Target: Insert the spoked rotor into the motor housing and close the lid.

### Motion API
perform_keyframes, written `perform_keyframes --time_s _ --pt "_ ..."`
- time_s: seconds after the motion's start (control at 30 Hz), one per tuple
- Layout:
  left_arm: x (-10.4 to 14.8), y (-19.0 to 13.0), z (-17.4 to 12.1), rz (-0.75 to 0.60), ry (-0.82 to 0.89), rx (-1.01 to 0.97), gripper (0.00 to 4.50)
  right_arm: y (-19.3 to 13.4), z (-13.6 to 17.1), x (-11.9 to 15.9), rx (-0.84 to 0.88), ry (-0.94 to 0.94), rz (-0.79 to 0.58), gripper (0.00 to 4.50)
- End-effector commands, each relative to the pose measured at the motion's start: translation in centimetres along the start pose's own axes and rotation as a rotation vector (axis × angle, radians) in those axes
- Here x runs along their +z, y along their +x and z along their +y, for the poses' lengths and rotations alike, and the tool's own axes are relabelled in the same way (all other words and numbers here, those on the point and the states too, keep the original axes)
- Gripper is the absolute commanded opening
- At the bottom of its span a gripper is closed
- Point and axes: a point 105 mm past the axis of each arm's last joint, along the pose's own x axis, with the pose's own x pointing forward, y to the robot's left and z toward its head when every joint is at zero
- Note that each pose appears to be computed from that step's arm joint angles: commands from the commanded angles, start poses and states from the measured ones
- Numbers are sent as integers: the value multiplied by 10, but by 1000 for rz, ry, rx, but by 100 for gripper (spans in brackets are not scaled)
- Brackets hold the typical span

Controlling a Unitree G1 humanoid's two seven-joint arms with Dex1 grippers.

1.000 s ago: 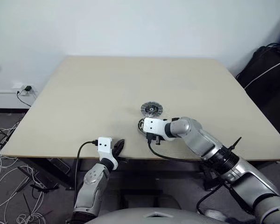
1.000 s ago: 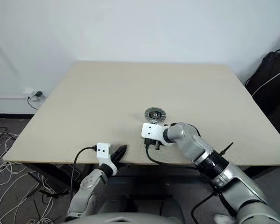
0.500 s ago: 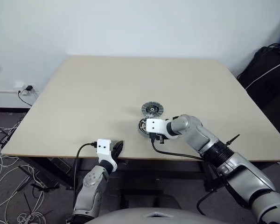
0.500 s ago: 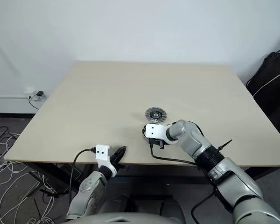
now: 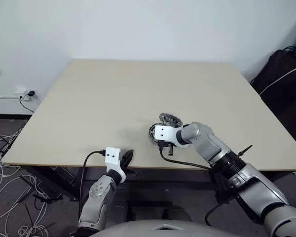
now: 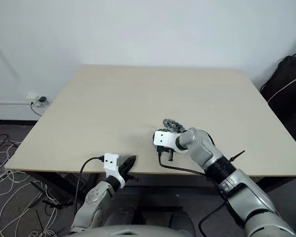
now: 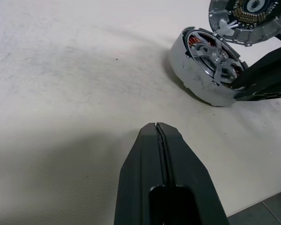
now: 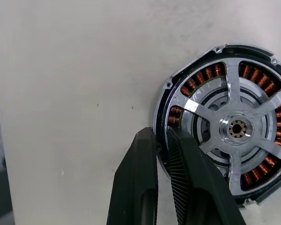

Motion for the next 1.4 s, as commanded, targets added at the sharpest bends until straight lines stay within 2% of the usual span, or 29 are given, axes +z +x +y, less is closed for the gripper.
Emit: perform_keyframes --time_s 0.03,0.27,0.47,0.63,0.77,0.87,1.07,1.4 --pt "18 3 -6 -72 26 -16 0 -22 -7 16 -55 81 -77 11" --pt "15 3 -8 -71 10 -17 0 -43 17 23 -27 288 -133 3" --pt "14 5 -9 -65 5 -25 0 -33 25 32 -42 480 -139 3" --pt "13 4 -8 -62 4 -21 0 -29 26 43 -54 415 -153 3" --pt "12 3 -5 -60 2 -5 0 -35 25 50 -46 158 -169 3" --pt "12 3 -4 -60 0 0 0 -35 22 45 -45 8 -135 64" --pt "12 3 -2 -62 -4 5 0 -26 11 35 -60 -92 -76 258" --pt "10 3 0 -60 -6 10 0 -12 3 25 -21 -189 -4 258"
